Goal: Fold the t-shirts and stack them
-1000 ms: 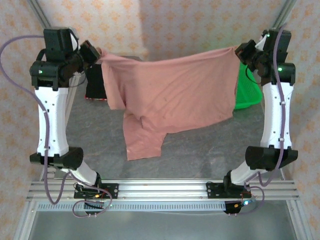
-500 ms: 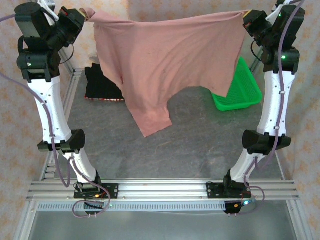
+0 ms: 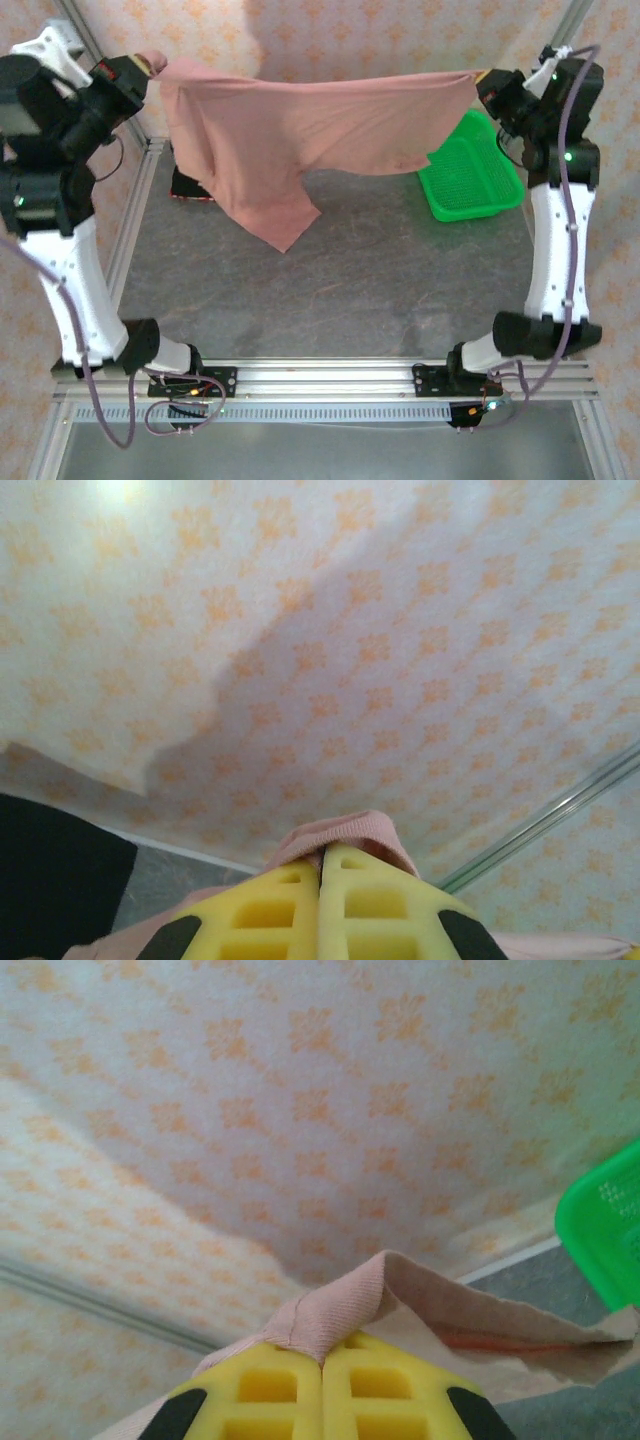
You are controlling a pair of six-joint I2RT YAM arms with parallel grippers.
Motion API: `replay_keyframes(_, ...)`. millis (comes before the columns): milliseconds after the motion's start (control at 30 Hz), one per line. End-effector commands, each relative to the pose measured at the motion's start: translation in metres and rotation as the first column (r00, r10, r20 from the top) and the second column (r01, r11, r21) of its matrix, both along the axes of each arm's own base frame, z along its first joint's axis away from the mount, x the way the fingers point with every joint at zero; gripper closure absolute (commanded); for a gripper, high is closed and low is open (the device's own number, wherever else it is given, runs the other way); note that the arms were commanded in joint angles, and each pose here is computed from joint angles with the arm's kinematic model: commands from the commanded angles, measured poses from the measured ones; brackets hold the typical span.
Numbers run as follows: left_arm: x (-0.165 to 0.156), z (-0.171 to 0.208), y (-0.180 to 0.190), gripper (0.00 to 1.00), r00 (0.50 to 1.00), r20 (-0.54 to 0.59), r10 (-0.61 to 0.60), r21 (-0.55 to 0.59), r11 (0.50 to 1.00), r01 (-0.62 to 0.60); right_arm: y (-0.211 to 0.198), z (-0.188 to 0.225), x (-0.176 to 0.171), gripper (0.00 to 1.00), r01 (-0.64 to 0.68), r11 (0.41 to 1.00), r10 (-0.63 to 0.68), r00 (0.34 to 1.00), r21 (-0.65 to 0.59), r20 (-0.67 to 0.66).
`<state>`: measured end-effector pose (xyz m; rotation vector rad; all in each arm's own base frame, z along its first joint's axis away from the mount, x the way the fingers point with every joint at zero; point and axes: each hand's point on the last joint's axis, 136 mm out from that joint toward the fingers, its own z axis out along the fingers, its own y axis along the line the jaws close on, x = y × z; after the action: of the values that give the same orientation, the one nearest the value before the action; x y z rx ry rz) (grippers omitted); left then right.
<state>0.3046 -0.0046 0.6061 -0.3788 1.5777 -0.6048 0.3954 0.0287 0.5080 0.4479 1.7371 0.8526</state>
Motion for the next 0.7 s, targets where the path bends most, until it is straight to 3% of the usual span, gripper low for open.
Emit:
replay_keyframes(0,-0.043,0.024,0.005,1.0,0.992,0.112,0.058,0.085,0.994,-0.068,0.006,0.033,-0.047,1.0,-0.015,0.999,0.009,0.991,0.039,0.133)
replay_keyframes(133,-0.041,-0.015,-0.005,1.0,1.0,-0.014,0.004,0.026,1.0,-0.003,0.009,-0.007,-0.07,1.0,-0.013,0.998,0.012,1.0,0.067,0.023)
replay_keyframes(300,-0.017,-0.133,-0.009,1.0,0.964,-0.263,-0.038,-0.123,0.992,0.006,0.01,-0.101,-0.076,1.0,0.009,0.993,0.011,0.984,0.116,-0.177)
replay_keyframes(467,-0.005,-0.259,-0.024,1.0,0.855,-0.514,-0.073,-0.102,0.995,0.023,0.006,-0.192,-0.074,1.0,0.052,0.994,-0.014,0.933,0.096,-0.359)
replay_keyframes(667,-0.015,-0.379,-0.055,1.0,0.708,-0.687,-0.163,-0.201,0.979,0.03,-0.015,-0.28,-0.084,1.0,0.15,0.989,-0.136,0.85,-0.013,-0.509)
